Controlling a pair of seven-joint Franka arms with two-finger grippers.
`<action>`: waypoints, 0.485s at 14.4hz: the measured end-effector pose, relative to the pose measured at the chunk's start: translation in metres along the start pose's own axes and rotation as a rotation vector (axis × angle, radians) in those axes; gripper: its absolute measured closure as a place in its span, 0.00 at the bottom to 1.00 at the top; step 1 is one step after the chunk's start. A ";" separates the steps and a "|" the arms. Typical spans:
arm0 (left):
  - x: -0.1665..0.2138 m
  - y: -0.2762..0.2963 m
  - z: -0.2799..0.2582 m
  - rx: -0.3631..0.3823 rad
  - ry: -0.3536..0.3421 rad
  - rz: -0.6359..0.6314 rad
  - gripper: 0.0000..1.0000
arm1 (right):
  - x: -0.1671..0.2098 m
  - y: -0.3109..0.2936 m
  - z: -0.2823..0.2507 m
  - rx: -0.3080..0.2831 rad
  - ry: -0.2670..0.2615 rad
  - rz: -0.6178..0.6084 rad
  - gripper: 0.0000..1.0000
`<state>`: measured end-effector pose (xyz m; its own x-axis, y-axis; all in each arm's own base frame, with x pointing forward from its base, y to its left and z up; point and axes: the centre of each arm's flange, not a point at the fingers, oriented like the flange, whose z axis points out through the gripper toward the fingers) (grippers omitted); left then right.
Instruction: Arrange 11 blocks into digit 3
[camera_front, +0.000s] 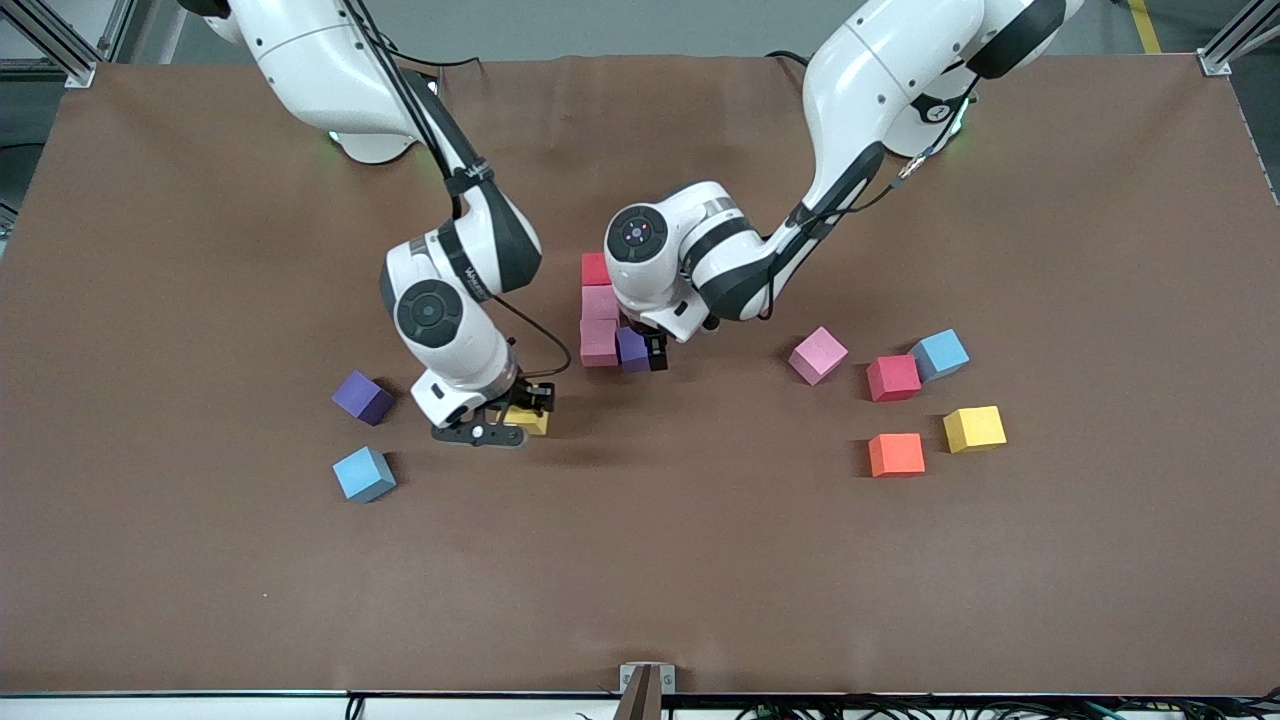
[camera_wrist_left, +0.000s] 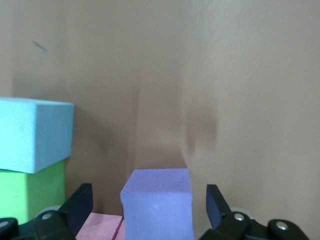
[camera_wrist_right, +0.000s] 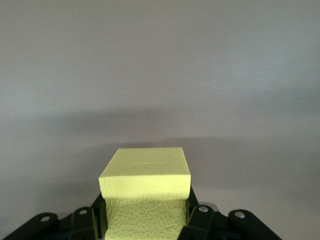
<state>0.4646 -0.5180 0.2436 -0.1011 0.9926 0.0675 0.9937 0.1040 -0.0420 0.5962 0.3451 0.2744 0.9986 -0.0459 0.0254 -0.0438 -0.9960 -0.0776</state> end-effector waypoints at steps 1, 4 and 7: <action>0.004 0.002 -0.010 -0.005 0.014 0.005 0.00 | -0.002 -0.015 0.001 0.005 0.007 -0.041 0.42; 0.034 0.024 -0.031 0.003 0.051 0.021 0.00 | -0.012 -0.058 0.009 0.015 0.022 -0.114 0.42; 0.089 0.058 -0.029 0.043 0.061 0.072 0.00 | -0.022 -0.088 0.022 0.017 0.024 -0.117 0.42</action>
<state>0.5150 -0.4249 0.2759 -0.0248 0.9921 0.1231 0.9951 0.0363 -0.0920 0.5788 0.4356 0.2583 0.9959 0.0683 0.0590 0.0734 -0.9933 -0.0895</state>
